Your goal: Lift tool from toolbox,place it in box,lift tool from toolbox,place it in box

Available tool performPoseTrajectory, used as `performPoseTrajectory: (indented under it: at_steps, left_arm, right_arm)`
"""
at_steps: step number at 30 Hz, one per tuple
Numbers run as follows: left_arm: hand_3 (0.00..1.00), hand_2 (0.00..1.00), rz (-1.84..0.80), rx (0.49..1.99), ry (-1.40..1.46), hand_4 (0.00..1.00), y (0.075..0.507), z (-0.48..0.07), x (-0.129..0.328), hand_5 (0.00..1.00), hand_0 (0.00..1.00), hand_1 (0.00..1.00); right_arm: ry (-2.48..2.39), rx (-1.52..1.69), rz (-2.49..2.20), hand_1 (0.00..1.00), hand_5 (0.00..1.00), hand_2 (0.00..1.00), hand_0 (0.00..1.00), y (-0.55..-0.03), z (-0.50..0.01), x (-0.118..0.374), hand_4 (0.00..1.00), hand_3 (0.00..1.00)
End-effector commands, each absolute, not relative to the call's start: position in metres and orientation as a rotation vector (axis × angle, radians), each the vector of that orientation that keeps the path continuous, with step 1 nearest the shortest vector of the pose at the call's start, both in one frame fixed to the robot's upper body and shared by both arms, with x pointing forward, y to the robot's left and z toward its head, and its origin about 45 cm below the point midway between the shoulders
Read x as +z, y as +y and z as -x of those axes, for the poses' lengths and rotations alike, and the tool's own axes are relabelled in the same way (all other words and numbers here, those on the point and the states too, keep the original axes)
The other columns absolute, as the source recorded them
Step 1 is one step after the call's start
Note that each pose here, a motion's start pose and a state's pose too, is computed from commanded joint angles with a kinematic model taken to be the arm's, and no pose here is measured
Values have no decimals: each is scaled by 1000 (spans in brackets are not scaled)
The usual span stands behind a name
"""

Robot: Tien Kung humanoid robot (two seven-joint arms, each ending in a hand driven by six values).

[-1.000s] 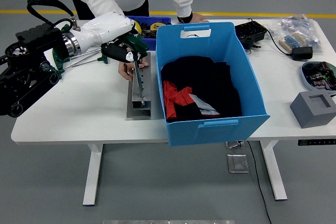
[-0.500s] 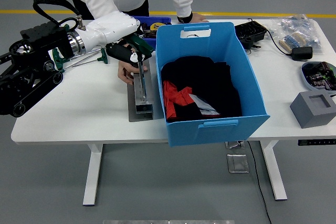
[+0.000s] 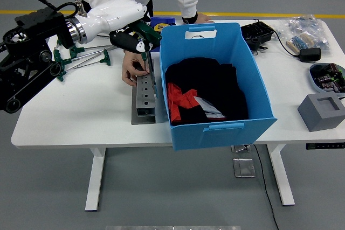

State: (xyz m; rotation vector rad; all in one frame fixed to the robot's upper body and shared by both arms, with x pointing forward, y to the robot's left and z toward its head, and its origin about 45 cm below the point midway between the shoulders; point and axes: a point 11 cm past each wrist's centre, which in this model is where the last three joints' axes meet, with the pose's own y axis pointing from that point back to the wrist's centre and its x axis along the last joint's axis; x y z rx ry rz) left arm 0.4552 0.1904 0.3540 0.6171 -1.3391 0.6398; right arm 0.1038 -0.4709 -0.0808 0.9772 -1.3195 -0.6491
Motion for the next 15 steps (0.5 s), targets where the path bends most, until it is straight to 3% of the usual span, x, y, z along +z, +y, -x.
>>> performPoseTrajectory:
  at_steps: [15]
  left_arm:
    - [44,3,-443,674,-1458,566,161,-444,431,400,127,2]
  right_arm:
    - [-1309,-649,-973,635,639,689,636,-471,-100,-82,808,551]
